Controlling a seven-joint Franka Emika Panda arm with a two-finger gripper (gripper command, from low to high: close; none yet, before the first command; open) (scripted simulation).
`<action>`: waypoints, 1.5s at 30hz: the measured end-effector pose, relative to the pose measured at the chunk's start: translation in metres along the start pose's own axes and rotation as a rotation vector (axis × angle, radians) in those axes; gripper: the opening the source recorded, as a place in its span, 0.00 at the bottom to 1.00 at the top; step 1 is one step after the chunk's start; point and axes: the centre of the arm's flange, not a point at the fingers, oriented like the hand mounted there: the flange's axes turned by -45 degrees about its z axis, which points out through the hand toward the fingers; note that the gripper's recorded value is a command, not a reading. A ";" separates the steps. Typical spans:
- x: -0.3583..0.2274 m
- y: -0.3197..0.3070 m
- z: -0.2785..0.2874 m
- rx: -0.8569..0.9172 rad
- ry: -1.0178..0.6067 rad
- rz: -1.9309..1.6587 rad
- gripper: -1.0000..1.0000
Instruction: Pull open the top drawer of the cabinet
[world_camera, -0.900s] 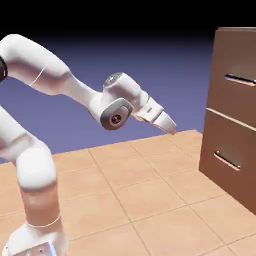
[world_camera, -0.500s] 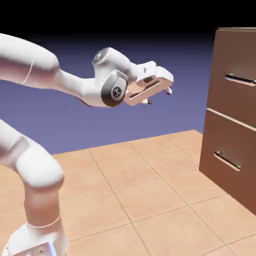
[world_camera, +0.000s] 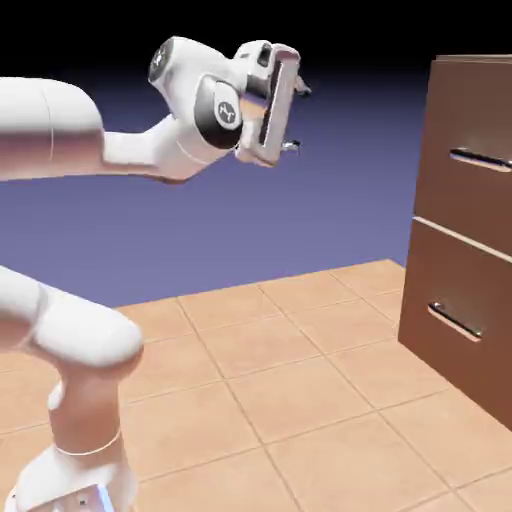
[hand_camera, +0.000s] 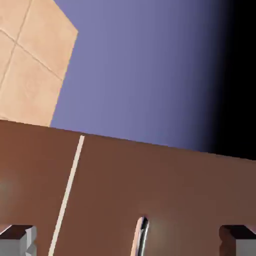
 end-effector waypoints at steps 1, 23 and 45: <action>-0.003 0.004 -0.004 -0.016 -0.003 -0.060 0.50; -0.114 0.026 -0.010 -0.167 -0.283 -1.220 0.50; -0.165 -0.040 0.182 0.186 -0.465 -2.238 0.50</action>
